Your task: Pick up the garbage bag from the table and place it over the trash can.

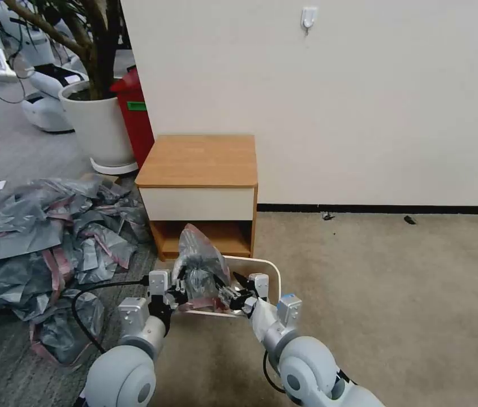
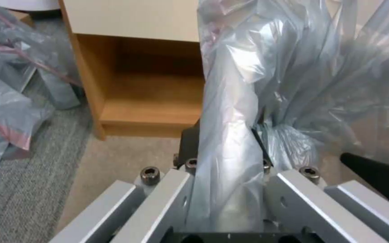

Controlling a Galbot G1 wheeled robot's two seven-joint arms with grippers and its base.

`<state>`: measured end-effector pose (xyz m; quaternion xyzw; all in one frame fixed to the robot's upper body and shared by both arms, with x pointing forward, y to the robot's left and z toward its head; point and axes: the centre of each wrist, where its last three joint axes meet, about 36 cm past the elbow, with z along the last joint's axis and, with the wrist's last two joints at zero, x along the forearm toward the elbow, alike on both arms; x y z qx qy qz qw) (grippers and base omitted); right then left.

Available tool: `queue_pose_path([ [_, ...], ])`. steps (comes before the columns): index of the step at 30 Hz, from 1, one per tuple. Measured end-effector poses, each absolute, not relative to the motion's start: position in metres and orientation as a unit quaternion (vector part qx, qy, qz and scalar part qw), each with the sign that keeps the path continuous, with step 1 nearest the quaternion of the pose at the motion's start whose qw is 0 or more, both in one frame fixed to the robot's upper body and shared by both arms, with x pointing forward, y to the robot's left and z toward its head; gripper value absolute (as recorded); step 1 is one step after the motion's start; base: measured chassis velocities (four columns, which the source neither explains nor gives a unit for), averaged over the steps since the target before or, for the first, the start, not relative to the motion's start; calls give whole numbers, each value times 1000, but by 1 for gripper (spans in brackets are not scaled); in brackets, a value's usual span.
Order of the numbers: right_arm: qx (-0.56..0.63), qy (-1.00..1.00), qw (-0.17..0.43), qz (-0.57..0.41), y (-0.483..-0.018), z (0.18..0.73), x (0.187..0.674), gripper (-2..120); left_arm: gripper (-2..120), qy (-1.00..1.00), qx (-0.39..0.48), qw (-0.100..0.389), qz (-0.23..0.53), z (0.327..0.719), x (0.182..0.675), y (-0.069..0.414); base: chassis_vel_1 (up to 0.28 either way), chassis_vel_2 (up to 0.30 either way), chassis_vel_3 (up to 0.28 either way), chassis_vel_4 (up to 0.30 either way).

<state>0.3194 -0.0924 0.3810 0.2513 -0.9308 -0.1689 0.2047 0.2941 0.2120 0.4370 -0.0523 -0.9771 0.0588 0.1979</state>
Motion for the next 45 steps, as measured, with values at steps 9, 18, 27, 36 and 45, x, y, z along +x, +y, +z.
queue_pose_path([
  [9, 253, -932, 201, -165, -94, 380, 318, 12, 4, -977, -50, 199, 57, 433, 300, 214, 0, 0, 0, 0],
  [18, 264, -929, 199, -163, -91, 376, 317, 0, 4, -977, -53, 199, 55, 432, 303, 213, 0, 0, 0, 0],
  [27, 306, -925, 150, -167, -103, 391, 313, 0, 4, -977, -47, 203, 50, 429, 303, 219, 0, 0, 0, 0],
  [36, 368, -908, 87, -181, -122, 431, 308, 0, 4, -975, -50, 210, 51, 425, 299, 217, 0, 0, 0, 0],
  [45, 333, -921, 79, -186, -160, 435, 349, 0, 4, -977, -75, 191, 55, 427, 287, 220, 0, 0, 0, 0],
])
